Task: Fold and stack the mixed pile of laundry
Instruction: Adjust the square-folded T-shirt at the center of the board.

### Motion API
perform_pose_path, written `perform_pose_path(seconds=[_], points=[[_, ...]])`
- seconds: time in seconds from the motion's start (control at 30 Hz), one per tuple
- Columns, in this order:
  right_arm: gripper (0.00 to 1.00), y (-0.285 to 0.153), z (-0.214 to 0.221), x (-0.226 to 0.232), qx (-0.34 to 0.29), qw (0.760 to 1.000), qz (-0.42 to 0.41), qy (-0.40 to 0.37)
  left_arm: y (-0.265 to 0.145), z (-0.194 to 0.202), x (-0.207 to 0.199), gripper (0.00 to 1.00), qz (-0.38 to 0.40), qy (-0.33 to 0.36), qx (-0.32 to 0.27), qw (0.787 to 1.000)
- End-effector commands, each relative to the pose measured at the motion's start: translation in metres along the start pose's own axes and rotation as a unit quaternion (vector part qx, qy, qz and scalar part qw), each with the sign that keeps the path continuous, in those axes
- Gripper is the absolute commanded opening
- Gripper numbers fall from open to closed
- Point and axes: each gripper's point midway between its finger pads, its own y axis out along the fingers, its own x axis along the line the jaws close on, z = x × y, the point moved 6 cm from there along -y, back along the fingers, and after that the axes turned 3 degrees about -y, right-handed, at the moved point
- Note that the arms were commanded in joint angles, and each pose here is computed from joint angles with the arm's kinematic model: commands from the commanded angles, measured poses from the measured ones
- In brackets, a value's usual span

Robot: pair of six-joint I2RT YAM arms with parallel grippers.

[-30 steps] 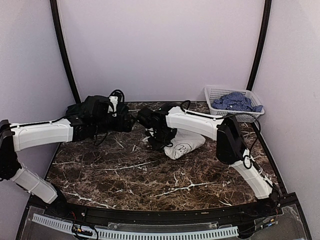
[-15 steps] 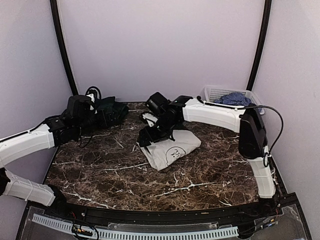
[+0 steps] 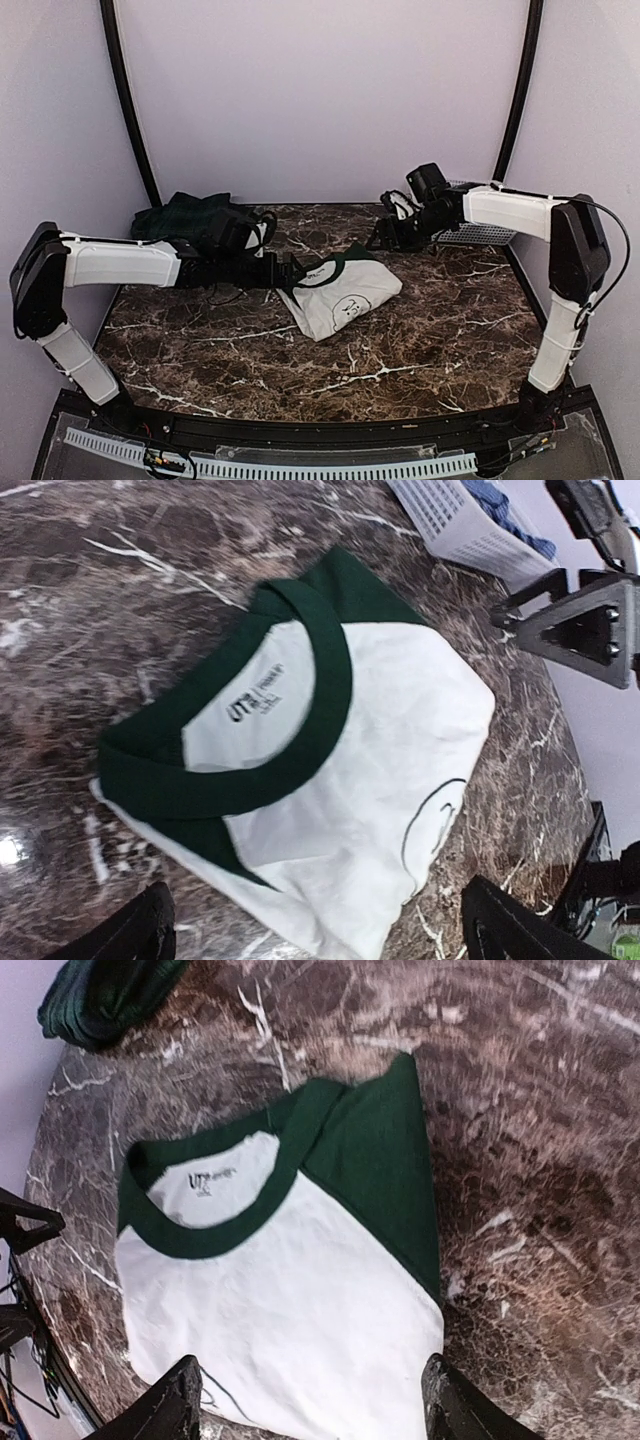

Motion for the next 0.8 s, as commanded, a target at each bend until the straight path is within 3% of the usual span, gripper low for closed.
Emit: perform_pose_path(seconds=[0.0, 0.2, 0.43, 0.6, 0.77], points=[[0.71, 0.031, 0.024, -0.007, 0.024, 0.999, -0.041, -0.004, 0.031, 0.003, -0.034, 0.99, 0.092, 0.006, 0.044, 0.995], [0.66, 0.057, 0.067, -0.025, 0.072, 0.996, -0.039, 0.030, 0.065, 0.029, -0.015, 0.99, 0.086, -0.035, 0.109, 0.990], [0.66, 0.047, 0.115, -0.016, 0.093, 0.992, -0.055, 0.069, 0.062, 0.045, 0.061, 0.99, 0.008, -0.112, 0.128, 0.985], [0.66, 0.029, 0.135, 0.007, 0.098, 0.991, -0.063, 0.067, 0.051, 0.017, 0.084, 0.99, -0.009, -0.129, 0.092, 0.987], [0.67, -0.013, 0.101, 0.034, 0.038, 0.999, -0.001, -0.005, 0.020, -0.023, 0.067, 0.99, 0.015, -0.098, 0.039, 0.994]])
